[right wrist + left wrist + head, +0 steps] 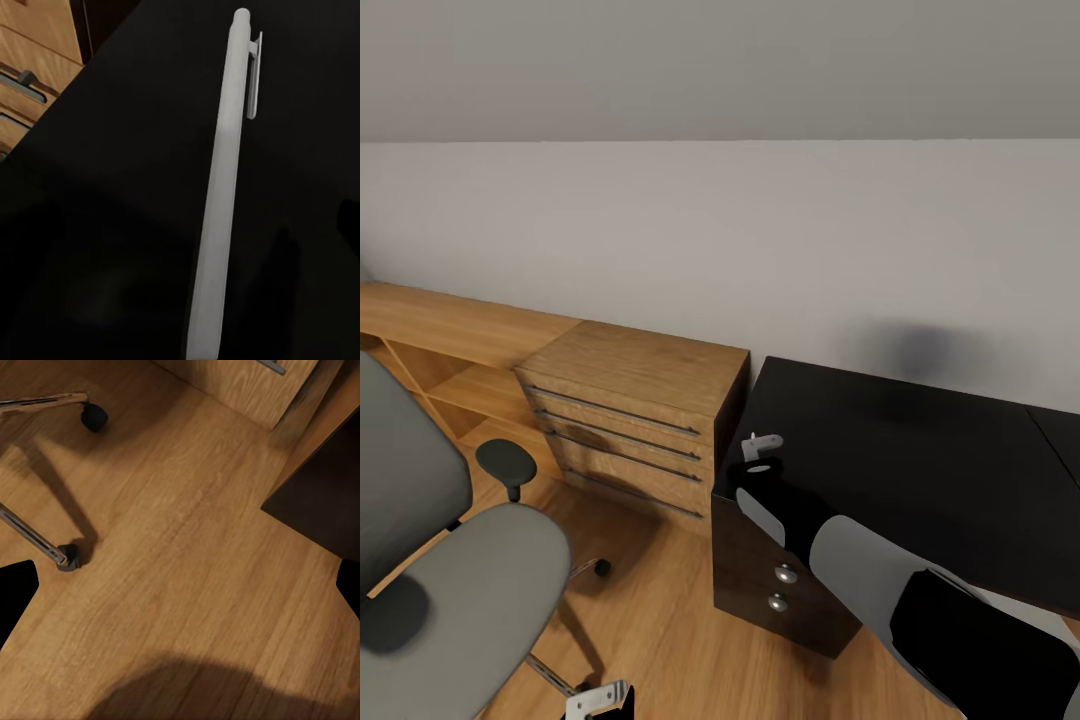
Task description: In the bedroom, organize the workspace by keeping the computer under the desk, ensuring the monitor is on the desk, placing the keyboard on the desk next to the monitor, placing the mouse on the desk next to the keyboard, moving the folder from the swivel chair onto the desk next to the mouse, stacking the notebook on top of the folder with the pen on top of the notebook, and positioning the swivel chair next to the desk.
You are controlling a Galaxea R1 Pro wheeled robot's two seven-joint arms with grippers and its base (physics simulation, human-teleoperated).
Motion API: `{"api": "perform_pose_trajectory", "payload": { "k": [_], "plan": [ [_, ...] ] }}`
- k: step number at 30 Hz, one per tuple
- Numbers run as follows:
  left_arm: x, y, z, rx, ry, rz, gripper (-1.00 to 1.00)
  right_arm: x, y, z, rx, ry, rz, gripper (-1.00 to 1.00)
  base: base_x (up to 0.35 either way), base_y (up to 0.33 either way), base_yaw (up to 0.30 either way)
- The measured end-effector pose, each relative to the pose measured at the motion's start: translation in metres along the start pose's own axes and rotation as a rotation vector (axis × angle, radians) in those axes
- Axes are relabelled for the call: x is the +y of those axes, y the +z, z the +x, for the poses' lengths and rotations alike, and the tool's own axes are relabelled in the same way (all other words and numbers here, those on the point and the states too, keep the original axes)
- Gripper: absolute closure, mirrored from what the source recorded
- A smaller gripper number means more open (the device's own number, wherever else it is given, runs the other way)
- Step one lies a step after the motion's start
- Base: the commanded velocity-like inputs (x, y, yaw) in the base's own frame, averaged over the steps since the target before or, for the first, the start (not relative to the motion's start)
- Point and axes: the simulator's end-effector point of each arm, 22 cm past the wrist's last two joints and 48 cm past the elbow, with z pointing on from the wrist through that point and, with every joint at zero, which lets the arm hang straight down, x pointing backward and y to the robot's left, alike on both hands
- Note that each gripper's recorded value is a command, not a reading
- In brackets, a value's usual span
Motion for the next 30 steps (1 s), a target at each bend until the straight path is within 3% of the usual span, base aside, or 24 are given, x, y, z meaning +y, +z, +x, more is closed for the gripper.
{"api": "perform_pose_trajectory", "payload": {
  "k": [14,21,30],
  "plan": [
    [-0.0005,0.0000,-0.0003,-0.002,0.000,0.001,-1.00,-0.0023,0.0009,0.0004,0.008,0.029,-0.002,-1.00,0.000,0.000,0.000],
    [-0.0005,0.0000,-0.0003,-0.002,0.000,0.001,-1.00,-0.0056,0.0024,0.0016,0.023,0.082,-0.007,-1.00,0.000,0.000,0.000],
    [-0.0005,0.0000,-0.0003,-0.001,0.000,0.001,-1.00,-0.0028,0.0036,0.0021,0.028,0.099,-0.033,-1.00,0.000,0.000,0.000]
  ]
}}
